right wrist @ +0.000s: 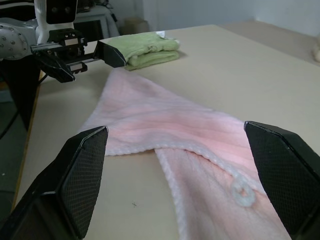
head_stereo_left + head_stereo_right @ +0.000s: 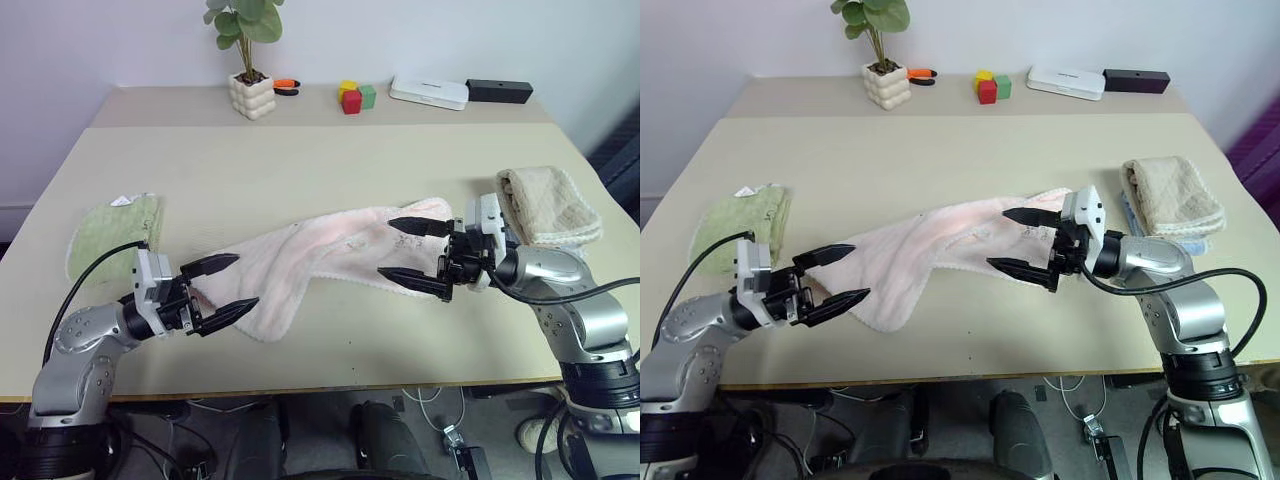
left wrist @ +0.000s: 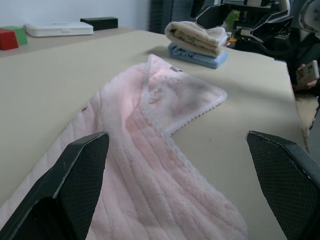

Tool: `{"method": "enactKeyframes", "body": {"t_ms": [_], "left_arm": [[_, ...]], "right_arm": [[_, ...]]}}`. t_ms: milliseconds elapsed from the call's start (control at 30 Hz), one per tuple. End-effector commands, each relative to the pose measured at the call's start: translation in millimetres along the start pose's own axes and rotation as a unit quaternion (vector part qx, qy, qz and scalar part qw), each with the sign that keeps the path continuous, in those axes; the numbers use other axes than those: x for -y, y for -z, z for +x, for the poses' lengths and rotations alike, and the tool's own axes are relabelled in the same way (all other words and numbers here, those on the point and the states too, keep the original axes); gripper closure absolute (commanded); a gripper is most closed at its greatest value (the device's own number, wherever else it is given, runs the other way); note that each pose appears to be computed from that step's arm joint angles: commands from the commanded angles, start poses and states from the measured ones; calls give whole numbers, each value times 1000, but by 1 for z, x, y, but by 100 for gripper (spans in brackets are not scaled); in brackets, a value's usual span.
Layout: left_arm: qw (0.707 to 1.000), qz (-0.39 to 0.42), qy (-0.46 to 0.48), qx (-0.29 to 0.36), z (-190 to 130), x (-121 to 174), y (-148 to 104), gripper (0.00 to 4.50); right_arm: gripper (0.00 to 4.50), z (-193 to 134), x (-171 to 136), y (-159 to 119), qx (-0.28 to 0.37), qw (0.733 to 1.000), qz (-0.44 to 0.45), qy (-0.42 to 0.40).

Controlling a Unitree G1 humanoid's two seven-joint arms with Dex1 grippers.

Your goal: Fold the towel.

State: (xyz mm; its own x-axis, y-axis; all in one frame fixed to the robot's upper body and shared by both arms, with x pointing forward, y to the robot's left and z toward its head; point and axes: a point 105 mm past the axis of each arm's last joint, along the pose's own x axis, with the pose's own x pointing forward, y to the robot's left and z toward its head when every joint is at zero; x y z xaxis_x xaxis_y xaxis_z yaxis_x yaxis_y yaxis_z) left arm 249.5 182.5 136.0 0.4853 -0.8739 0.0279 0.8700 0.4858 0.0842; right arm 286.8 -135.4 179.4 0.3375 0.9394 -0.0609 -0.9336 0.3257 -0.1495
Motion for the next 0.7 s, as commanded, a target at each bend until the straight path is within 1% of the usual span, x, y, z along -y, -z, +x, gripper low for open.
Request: {"method": "enactKeyframes", "body": {"t_ms": [33, 133, 233, 333, 433, 500, 567, 667, 700], "left_arm": [[1000, 25, 4, 10, 1, 2, -10, 0], [1000, 27, 12, 7, 5, -1, -10, 0], [999, 34, 30, 13, 11, -6, -14, 0], [998, 37, 46, 15, 14, -9, -17, 0], [997, 35, 66, 12, 11, -10, -19, 0], [994, 26, 110, 0, 15, 0, -20, 0], [989, 21, 143, -14, 12, 6, -18, 0], [985, 18, 168, -28, 5, 6, -18, 0], [983, 28, 177, -33, 7, 6, -19, 0]], "right_arm": [[6, -1, -1, -8, 5, 1000, -17, -5], [6, -1, -1, -7, 5, 1000, -15, -1], [6, 1, 0, -15, 15, 1000, -21, 8], [6, 1, 0, -16, 14, 999, -26, 16], [6, 6, -1, -16, 20, 999, -29, 23], [6, 5, -2, -17, 31, 999, -31, 33], [6, 11, -5, -16, 38, 998, -30, 36], [6, 18, -8, -20, 52, 998, -30, 37], [6, 21, -10, -23, 59, 997, -30, 35]]}}
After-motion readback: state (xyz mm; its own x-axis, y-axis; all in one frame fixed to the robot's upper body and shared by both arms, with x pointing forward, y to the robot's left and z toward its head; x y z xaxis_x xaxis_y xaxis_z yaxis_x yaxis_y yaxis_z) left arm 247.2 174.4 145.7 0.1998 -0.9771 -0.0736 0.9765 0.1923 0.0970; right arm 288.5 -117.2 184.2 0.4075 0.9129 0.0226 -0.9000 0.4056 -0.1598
